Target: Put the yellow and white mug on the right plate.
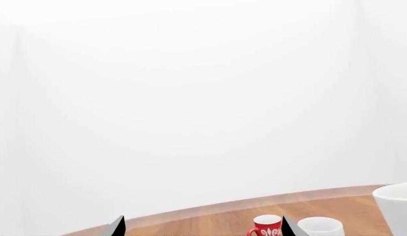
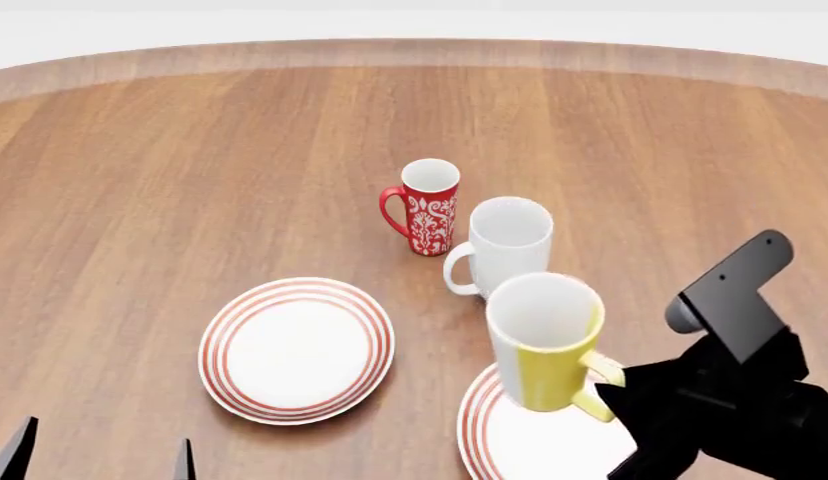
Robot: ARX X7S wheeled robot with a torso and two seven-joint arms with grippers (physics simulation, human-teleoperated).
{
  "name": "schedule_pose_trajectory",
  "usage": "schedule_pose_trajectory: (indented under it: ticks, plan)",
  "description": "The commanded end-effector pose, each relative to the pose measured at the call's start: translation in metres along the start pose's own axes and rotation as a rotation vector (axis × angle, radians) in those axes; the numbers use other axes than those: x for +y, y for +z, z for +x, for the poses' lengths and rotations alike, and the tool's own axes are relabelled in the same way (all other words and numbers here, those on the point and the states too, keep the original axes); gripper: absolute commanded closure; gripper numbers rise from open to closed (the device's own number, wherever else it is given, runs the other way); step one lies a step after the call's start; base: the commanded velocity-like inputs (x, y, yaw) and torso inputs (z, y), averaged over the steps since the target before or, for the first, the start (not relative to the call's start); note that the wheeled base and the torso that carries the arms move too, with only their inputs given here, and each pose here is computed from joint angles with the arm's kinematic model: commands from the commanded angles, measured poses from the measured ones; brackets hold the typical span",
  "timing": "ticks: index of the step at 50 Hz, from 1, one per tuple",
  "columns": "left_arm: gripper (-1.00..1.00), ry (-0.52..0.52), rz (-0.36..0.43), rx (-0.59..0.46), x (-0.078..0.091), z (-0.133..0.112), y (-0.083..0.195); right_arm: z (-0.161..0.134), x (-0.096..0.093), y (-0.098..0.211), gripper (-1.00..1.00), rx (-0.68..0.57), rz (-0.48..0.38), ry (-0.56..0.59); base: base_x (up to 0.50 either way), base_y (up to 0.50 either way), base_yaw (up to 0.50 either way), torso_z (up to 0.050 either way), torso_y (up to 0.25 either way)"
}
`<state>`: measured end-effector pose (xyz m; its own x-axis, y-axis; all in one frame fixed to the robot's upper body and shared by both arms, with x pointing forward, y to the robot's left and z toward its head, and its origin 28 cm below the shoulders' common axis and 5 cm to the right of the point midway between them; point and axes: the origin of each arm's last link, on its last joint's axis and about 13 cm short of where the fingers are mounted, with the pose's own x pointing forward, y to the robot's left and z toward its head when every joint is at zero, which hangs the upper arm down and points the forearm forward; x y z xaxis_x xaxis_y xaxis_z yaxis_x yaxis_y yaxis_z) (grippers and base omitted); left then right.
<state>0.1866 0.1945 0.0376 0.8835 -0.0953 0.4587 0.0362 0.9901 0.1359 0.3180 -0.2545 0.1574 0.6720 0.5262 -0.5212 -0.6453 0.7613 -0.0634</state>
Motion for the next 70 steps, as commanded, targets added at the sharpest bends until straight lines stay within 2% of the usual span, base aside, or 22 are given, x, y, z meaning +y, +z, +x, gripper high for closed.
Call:
schedule_pose_trajectory:
  ticks: [1,26,43,70]
  plan:
    - [-1.00,0.002,0.009,-0.009,0.000,0.003,0.000,0.008,-0.006,0.006,1.00,-0.030,-0.008,-0.025,0.00,0.00,0.00,0.000,0.010]
    - [-1.00,-0.011,0.007,-0.004,-0.001,0.002,-0.001,0.033,-0.015,-0.004,1.00,0.041,-0.008,-0.062,0.00,0.00,0.00,0.000,0.000]
    - [-1.00,-0.016,0.006,-0.004,-0.001,0.002,-0.001,0.043,-0.025,-0.002,1.00,0.028,0.007,-0.119,0.00,0.00,0.00,0.000,0.001]
    - [-1.00,-0.017,0.005,0.002,-0.001,0.002,-0.001,0.053,-0.015,-0.011,1.00,0.069,-0.011,-0.061,0.00,0.00,0.00,0.000,0.000]
